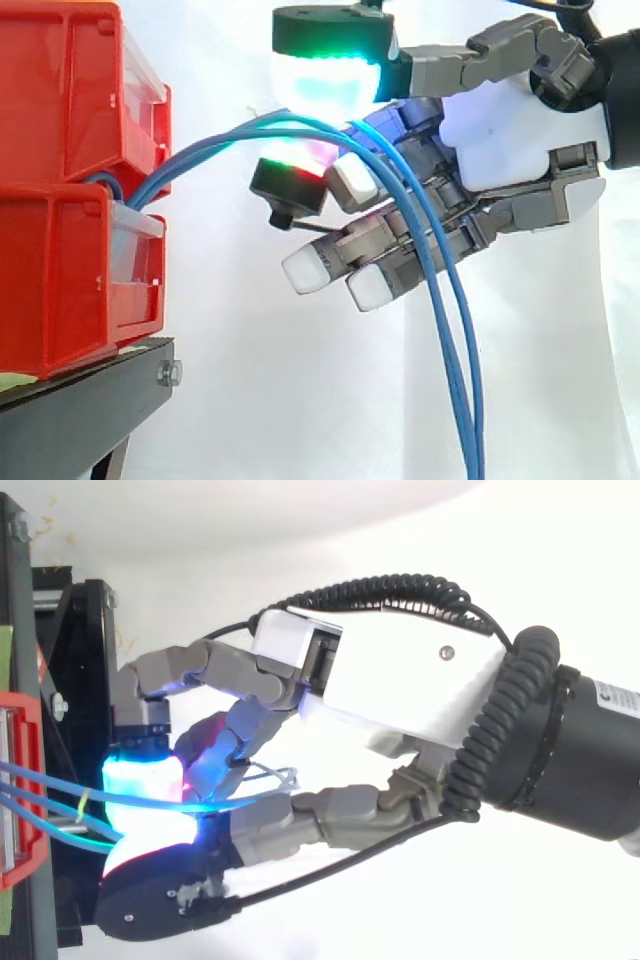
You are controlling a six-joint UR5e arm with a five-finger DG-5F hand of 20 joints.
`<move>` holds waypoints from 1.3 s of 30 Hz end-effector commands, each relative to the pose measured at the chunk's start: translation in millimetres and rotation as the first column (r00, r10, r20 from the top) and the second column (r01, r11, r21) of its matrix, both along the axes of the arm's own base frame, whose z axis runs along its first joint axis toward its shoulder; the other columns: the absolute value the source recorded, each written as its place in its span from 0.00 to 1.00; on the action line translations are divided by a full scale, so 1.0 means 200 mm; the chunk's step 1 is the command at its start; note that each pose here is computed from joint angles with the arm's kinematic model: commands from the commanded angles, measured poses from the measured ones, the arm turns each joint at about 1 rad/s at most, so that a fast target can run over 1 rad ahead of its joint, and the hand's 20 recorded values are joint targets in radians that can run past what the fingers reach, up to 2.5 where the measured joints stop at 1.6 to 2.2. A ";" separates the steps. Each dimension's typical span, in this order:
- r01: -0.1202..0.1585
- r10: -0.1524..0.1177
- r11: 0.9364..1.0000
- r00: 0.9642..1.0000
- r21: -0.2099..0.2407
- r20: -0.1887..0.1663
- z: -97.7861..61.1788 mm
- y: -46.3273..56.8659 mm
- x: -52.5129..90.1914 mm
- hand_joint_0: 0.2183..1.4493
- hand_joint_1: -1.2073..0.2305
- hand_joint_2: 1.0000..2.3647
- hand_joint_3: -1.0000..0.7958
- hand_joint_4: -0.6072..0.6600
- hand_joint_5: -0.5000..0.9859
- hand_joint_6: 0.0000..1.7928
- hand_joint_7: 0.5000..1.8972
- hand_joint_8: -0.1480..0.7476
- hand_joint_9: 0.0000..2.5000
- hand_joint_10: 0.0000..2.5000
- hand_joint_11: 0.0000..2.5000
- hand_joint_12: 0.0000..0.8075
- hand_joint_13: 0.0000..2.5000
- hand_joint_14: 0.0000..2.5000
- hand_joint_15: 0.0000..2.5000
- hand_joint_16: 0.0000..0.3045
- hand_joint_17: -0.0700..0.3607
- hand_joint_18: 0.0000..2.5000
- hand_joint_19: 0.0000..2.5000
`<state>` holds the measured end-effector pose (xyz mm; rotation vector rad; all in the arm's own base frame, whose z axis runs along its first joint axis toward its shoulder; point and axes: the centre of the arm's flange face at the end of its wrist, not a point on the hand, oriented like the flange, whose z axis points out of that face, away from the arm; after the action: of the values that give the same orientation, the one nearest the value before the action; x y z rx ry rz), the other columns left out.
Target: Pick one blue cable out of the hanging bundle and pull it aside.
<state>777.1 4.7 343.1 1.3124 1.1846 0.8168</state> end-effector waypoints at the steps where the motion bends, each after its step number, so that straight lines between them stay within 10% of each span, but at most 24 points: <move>1: 0.000 0.000 1.000 1.000 0.000 0.000 0.00 0.00 0.00 0.50 0.19 0.00 0.28 0.50 0.24 0.52 0.80 0.50 0.39 0.01 0.22 0.47 0.31 0.01 0.16 0.17 0.44 0.28 0.18; 7: 0.000 0.000 1.000 1.000 0.000 0.000 0.01 0.00 0.00 0.30 0.18 0.00 0.28 0.54 0.25 0.52 0.63 0.50 0.39 0.01 0.23 0.47 0.30 0.01 0.17 0.18 0.44 0.28 0.18; 12: -0.001 0.001 1.000 1.000 0.000 -0.001 0.02 0.01 0.00 0.17 0.36 0.00 0.28 0.61 0.26 0.50 0.64 0.57 0.42 0.01 0.22 0.56 0.32 0.01 0.16 0.22 0.52 0.30 0.20; 32: 0.005 -0.005 1.000 1.000 -0.002 -0.007 0.02 -0.02 0.00 0.23 0.53 0.00 0.33 0.66 0.25 0.49 0.64 0.56 0.42 0.01 0.22 0.54 0.31 0.01 0.17 0.20 0.49 0.27 0.24; 39: 0.007 -0.008 1.000 0.997 -0.020 -0.078 -0.11 -0.05 -0.05 0.21 0.56 0.00 0.28 0.65 0.24 0.48 0.60 0.57 0.42 0.01 0.21 0.56 0.31 0.01 0.17 0.22 0.50 0.28 0.23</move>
<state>772.2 -2.6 335.4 1.3314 1.2192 0.7776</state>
